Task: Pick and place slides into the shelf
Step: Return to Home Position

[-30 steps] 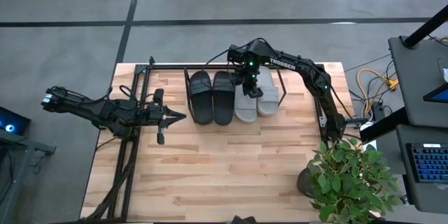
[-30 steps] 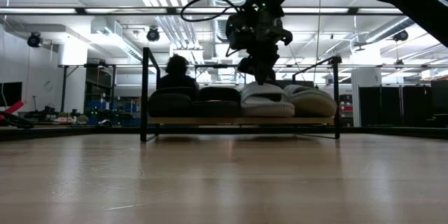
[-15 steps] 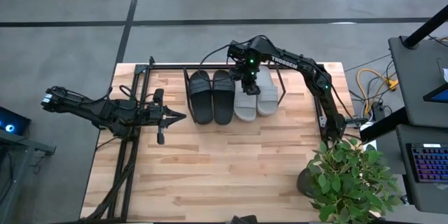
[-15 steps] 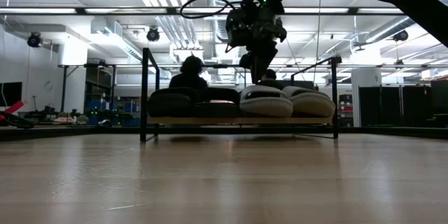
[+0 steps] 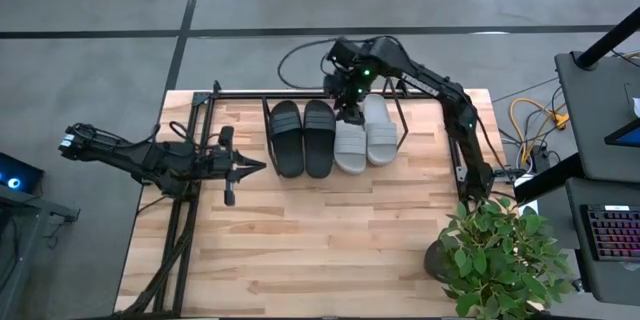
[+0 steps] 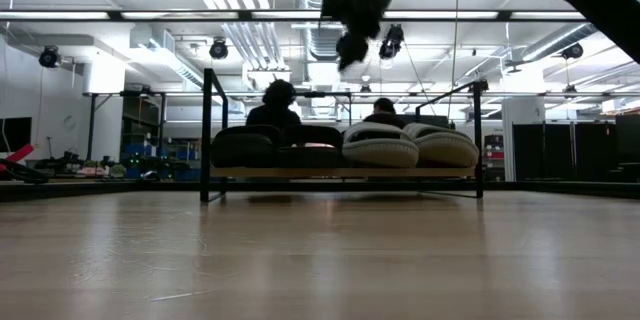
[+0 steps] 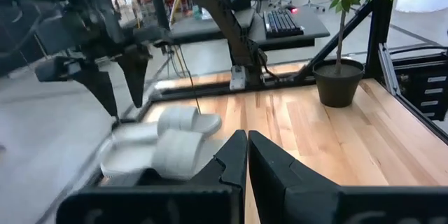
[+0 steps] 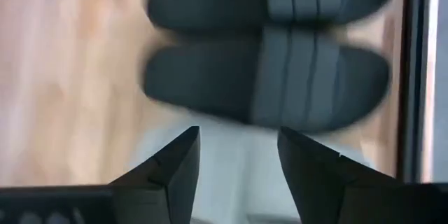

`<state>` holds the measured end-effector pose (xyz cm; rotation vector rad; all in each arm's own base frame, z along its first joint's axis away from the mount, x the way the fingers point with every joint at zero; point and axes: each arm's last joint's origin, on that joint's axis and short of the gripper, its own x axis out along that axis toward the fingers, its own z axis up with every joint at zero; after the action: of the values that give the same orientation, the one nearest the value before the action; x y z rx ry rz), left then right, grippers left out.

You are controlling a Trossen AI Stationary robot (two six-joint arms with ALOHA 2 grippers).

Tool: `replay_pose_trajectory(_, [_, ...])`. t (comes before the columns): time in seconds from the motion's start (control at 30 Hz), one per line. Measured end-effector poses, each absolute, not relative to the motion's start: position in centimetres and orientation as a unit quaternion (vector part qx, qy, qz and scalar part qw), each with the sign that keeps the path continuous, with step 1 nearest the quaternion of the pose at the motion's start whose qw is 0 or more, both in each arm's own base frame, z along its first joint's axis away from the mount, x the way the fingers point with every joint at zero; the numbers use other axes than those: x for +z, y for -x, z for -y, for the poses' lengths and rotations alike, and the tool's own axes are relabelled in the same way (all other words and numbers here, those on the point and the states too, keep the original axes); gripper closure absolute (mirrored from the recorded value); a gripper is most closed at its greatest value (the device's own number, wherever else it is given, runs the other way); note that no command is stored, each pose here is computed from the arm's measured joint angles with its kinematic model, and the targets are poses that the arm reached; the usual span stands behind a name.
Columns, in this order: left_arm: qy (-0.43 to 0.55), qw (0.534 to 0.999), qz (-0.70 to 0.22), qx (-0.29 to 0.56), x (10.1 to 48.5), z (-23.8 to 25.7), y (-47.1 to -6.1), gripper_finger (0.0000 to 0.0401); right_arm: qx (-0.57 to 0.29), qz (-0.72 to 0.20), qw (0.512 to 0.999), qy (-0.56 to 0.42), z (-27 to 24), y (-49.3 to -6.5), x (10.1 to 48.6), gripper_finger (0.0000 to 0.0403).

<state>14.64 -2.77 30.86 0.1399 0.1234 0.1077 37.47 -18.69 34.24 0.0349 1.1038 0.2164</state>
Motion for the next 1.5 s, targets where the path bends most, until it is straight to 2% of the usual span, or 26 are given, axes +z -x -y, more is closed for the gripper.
replay_pose_trajectory(0.13, [-0.098,0.993,-0.020,0.056,31.8,2.8,-14.7,0.0401,0.073,-0.455,0.886,-0.053,15.6,-38.6,37.4,0.0235])
replay_pose_trajectory(0.3, [-0.093,0.994,0.002,0.058,32.2,2.8,-14.8,0.0401,0.006,-0.399,0.917,0.027,9.2,-40.0,40.7,0.0267])
replay_pose_trajectory(0.37, [-0.091,0.994,0.006,0.058,32.2,2.8,-14.7,0.0401,-0.011,-0.359,0.933,0.022,6.2,-39.8,42.5,0.0282])
replay_pose_trajectory(0.47, [-0.089,0.994,0.013,0.058,32.4,2.8,-14.6,0.0401,0.011,-0.307,0.951,0.040,1.8,-38.4,45.2,0.0300])
replay_pose_trajectory(0.57, [-0.092,0.994,0.014,0.058,32.4,2.8,-14.6,0.0401,-0.005,-0.282,0.956,0.084,-2.4,-36.7,46.8,0.0316])
replay_pose_trajectory(0.7, [-0.103,0.993,0.016,0.058,32.5,2.7,-14.5,0.0401,-0.025,-0.264,0.954,0.138,-6.7,-34.2,47.3,0.0336])
replay_pose_trajectory(0.8, [-0.104,0.993,0.016,0.058,32.5,2.7,-14.4,0.0401,-0.008,-0.245,0.961,0.126,-8.1,-32.1,47.6,0.0347])
replay_pose_trajectory(1.07, [-0.116,0.991,0.019,0.059,32.6,2.7,-14.3,0.0401,0.001,-0.176,0.979,0.098,-8.0,-26.5,45.7,0.0355])
replay_pose_trajectory(1.2, [-0.116,0.991,0.019,0.059,32.6,2.7,-14.3,0.0401,-0.002,-0.134,0.986,0.097,-7.0,-23.8,43.2,0.0355])
replay_pose_trajectory(1.4, [-0.116,0.991,0.018,0.059,32.6,2.7,-14.4,0.0401,0.008,-0.038,0.994,0.104,-5.4,-23.4,37.9,0.0355])
replay_pose_trajectory(1.5, [-0.117,0.991,0.016,0.059,32.5,2.7,-14.5,0.0401,0.011,-0.019,0.994,0.104,-4.2,-23.9,35.4,0.0355])
